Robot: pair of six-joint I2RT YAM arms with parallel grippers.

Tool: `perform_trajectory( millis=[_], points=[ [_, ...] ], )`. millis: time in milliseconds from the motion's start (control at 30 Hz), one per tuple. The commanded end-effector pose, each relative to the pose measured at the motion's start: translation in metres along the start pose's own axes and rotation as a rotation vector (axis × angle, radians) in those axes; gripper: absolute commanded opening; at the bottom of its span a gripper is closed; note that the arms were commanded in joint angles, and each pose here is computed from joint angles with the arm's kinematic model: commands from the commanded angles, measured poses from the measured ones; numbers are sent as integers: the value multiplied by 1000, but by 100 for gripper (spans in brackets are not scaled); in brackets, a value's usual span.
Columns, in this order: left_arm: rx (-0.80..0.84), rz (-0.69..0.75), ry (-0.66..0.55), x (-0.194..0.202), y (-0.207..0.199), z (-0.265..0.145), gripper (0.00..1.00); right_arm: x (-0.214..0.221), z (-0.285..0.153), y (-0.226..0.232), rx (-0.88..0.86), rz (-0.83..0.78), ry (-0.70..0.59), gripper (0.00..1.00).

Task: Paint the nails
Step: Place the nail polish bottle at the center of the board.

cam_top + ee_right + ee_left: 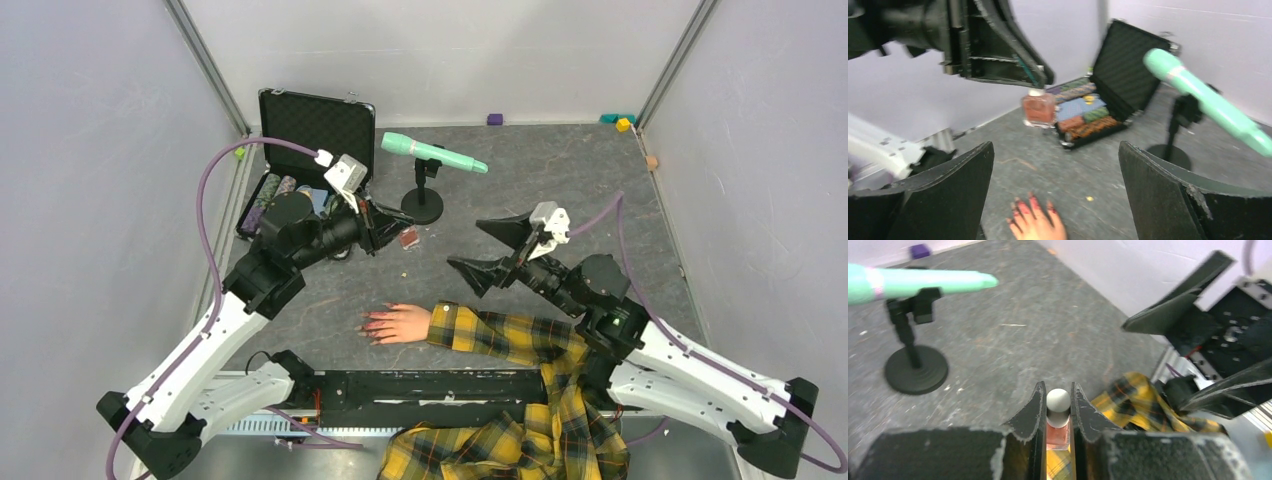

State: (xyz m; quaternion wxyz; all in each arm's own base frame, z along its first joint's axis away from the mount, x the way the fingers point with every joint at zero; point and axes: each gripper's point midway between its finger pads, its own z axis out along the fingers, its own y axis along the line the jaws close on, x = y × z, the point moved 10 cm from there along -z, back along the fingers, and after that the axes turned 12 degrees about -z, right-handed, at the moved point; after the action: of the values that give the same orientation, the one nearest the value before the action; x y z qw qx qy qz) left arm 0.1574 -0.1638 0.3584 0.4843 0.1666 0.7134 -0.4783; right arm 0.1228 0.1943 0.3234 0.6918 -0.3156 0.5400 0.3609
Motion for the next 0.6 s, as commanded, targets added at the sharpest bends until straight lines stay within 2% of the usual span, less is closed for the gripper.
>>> perform_trajectory(
  millis=[0, 233, 400, 567],
  points=[
    [-241, 8, -92, -2, 23, 1, 2, 13, -17, -24, 241, -60, 94, 98],
    [-349, -98, -130, 40, 59, 16, 2, 61, -43, -47, 463, -111, 289, 98],
    [-416, -58, -162, 72, 91, 27, 2, 81, -61, -60, 570, -120, 345, 98],
    [-456, -24, -201, 98, 114, 31, 2, 88, -74, -64, 623, -96, 333, 98]
  ],
)
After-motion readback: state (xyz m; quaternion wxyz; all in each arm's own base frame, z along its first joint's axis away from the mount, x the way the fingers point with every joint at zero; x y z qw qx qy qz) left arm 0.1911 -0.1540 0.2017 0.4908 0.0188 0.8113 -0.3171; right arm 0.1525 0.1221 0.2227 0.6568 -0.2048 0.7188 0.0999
